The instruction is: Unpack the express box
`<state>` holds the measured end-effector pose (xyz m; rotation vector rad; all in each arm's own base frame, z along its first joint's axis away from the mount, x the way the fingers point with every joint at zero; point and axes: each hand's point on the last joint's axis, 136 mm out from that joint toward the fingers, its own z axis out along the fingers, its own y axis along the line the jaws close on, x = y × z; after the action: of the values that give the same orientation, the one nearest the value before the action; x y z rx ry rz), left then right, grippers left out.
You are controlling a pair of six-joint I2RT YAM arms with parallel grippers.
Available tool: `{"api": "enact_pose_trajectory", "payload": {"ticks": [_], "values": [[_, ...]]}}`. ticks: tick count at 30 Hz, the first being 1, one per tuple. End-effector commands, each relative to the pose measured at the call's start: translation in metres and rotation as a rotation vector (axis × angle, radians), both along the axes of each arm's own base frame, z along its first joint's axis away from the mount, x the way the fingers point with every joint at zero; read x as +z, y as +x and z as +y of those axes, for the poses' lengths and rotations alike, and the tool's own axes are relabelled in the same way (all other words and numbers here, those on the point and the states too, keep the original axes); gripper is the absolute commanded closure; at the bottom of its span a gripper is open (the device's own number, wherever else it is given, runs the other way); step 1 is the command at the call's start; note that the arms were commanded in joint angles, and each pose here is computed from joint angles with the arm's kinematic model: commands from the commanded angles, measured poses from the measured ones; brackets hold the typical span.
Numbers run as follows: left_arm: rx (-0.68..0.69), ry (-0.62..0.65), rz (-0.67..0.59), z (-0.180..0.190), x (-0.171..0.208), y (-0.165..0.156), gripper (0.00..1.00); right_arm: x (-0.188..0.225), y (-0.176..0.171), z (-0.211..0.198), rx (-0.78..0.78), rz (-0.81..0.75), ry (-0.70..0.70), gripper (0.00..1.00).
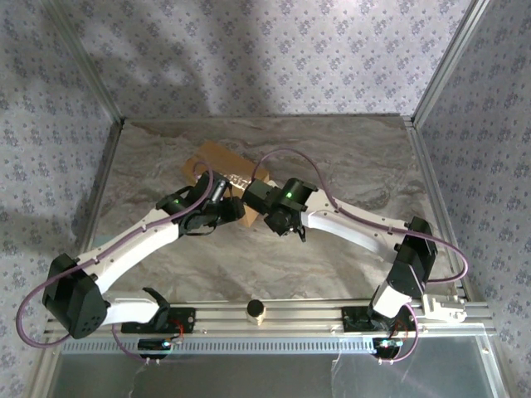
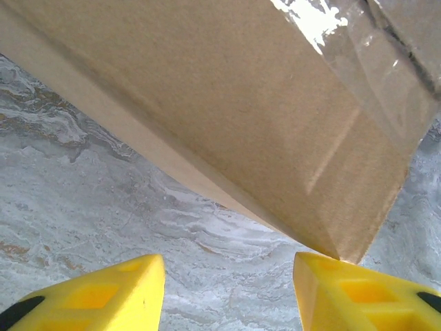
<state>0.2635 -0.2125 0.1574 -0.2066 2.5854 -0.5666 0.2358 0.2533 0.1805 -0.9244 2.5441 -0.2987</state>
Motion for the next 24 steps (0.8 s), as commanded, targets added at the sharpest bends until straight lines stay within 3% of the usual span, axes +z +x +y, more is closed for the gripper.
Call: {"api": "enact_pose_trajectory", "payload": {"ticks": [1, 11, 24], "values": [[-0.008, -0.011, -0.039, 0.002, 0.019, 0.003, 0.47, 0.001, 0.003, 0.008, 0.052, 0.016, -0.003, 1.0], [0.012, 0.003, -0.048, 0.011, 0.017, 0.007, 0.47, -0.001, 0.005, 0.009, 0.092, -0.006, -0.056, 1.0], [-0.008, -0.041, -0.073, -0.004, 0.016, 0.018, 0.49, -0.006, -0.023, 0.036, 0.158, 0.058, 0.005, 1.0]]}}
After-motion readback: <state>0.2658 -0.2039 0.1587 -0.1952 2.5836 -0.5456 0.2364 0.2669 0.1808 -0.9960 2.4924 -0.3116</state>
